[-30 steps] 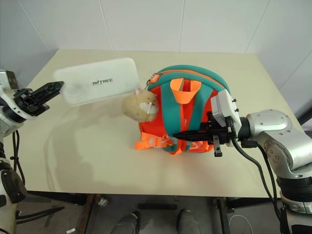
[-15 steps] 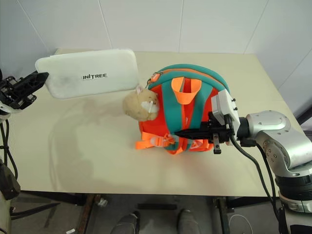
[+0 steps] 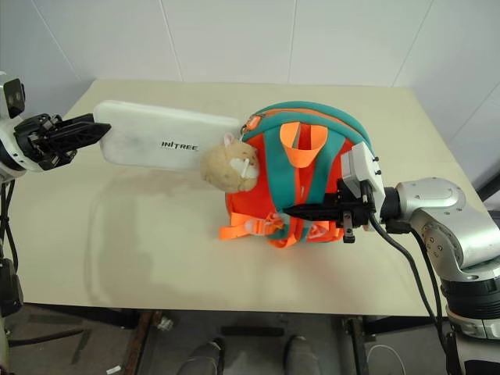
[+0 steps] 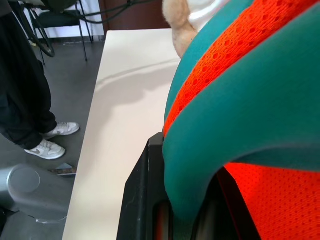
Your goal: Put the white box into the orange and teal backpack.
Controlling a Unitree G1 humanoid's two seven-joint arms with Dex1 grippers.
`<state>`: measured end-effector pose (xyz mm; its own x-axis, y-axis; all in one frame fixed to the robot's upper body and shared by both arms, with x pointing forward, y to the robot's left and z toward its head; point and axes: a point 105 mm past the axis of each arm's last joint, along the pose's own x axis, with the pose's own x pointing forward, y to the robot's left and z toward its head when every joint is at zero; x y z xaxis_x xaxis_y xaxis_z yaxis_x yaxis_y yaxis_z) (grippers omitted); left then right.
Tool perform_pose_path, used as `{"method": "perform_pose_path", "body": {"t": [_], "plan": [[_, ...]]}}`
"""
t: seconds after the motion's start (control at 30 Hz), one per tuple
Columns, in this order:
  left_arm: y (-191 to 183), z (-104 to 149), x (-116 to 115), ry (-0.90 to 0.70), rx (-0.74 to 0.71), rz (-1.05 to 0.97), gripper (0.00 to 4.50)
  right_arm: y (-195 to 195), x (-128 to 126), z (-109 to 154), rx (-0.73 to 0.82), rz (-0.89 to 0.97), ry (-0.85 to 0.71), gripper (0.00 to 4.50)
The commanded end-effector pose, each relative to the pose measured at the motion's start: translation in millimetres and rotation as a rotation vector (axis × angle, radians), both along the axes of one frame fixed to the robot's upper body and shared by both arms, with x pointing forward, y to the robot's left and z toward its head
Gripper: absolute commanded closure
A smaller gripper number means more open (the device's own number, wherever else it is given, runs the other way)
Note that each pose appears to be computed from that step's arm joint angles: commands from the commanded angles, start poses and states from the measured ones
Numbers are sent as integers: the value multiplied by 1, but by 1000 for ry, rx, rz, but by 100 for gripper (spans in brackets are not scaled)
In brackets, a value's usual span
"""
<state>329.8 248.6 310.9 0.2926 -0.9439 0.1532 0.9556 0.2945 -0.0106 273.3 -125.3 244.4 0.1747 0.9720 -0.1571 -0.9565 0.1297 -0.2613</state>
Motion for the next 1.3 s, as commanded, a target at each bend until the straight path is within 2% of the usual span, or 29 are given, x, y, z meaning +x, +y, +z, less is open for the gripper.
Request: {"method": "perform_pose_path", "body": {"t": [0.03, 0.57, 0.9, 1.1, 1.3], "plan": [[-10, 19, -22, -103, 43, -160, 328, -2, 0, 11, 22, -10, -63, 450], [-39, 23, -24, -263, 256, -221, 328, -2, 9, 8, 23, -24, -68, 450], [-83, 16, -8, -319, 409, -244, 328, 2, 11, 5, 30, -16, -67, 450], [-114, 10, -5, -316, 412, -284, 328, 4, 12, 5, 37, -15, -70, 450], [-112, 14, -16, -289, 371, -331, 328, 4, 10, 5, 53, -16, -81, 450]]}}
